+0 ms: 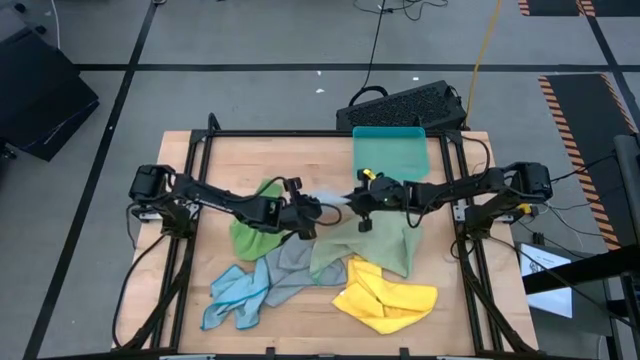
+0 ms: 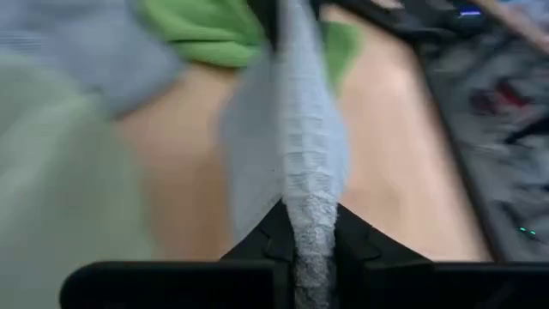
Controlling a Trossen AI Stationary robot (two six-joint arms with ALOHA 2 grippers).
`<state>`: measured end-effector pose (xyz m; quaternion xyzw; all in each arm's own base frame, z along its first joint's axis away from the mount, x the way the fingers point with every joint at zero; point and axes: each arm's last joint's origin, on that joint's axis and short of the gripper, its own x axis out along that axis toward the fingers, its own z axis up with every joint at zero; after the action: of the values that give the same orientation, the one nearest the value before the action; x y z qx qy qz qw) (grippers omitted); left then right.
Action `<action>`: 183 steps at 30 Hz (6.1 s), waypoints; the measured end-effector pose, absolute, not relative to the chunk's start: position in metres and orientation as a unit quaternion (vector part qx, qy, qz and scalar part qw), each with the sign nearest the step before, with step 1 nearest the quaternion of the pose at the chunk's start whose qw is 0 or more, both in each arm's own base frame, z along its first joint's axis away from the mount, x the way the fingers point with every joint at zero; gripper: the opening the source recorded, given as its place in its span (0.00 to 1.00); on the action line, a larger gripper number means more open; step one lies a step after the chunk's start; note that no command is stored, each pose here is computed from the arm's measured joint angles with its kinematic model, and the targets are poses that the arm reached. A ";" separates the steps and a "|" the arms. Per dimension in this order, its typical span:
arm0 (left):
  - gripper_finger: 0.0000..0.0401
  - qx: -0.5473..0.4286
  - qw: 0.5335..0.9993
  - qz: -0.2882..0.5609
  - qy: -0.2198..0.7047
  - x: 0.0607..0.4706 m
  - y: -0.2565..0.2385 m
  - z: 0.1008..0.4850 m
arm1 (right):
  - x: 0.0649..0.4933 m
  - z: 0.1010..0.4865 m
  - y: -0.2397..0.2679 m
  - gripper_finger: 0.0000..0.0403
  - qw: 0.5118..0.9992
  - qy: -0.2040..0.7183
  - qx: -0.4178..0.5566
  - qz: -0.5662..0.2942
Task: Fold microfiber towels
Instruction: Put the folded gray microfiber cloth into the bin
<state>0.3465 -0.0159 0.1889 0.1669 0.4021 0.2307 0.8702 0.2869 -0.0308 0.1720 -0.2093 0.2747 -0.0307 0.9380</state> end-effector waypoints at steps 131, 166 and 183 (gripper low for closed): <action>0.06 0.394 0.876 -0.027 0.278 0.359 -0.006 0.184 | 0.304 0.192 0.013 0.51 0.922 0.373 -0.083 -0.054; 0.54 0.226 0.866 0.311 0.319 0.348 0.015 0.185 | 0.212 0.223 -0.027 0.04 0.972 0.224 -0.038 -0.055; 0.47 0.133 0.919 0.298 0.221 0.336 0.027 0.235 | 0.185 0.254 -0.108 0.04 0.989 0.044 0.036 -0.138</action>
<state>0.3360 0.0271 0.2348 0.1334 0.2210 0.2985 0.9188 0.1848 -0.1079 0.2537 0.0357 0.0441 -0.1378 0.9888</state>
